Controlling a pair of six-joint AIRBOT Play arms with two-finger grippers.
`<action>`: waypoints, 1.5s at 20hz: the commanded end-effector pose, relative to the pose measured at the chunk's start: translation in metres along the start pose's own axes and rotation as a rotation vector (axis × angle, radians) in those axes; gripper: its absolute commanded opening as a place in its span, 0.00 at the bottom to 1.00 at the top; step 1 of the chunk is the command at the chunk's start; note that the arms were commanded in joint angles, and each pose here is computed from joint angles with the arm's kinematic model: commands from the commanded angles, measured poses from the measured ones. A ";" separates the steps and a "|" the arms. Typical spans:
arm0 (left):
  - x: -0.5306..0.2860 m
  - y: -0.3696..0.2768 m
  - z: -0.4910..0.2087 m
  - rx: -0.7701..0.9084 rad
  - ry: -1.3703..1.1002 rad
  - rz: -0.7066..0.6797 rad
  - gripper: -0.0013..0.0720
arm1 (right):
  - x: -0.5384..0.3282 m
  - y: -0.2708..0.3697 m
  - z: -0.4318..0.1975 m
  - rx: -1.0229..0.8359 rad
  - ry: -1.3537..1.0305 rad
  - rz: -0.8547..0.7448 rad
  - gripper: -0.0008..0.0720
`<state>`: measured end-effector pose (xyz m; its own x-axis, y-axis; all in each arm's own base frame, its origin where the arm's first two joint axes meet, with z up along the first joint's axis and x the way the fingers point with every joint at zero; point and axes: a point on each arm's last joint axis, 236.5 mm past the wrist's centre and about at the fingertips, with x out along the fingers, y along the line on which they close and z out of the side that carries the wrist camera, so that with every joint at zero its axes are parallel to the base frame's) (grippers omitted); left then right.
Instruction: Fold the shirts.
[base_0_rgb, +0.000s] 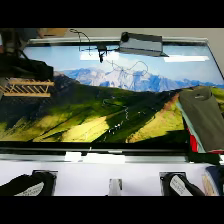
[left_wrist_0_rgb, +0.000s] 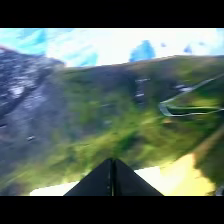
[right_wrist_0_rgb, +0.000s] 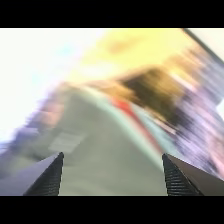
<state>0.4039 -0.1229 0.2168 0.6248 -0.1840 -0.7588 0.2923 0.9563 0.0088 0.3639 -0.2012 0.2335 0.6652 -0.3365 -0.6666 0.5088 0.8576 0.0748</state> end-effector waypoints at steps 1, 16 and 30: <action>0.045 0.010 -0.018 0.060 0.149 0.182 0.29 | 0.008 0.130 -0.036 -0.154 0.135 0.214 0.95; 0.097 -0.009 -0.088 -0.001 0.424 0.201 0.88 | 0.053 0.185 -0.178 -0.291 0.704 0.274 0.96; 0.102 -0.009 -0.090 0.001 0.435 0.202 0.88 | 0.053 0.185 -0.178 -0.291 0.703 0.274 0.96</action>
<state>0.3994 -0.1293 0.0809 0.3086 0.1179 -0.9438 0.1962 0.9631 0.1845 0.3957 0.0084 0.0800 0.1967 0.1406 -0.9703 0.1516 0.9734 0.1718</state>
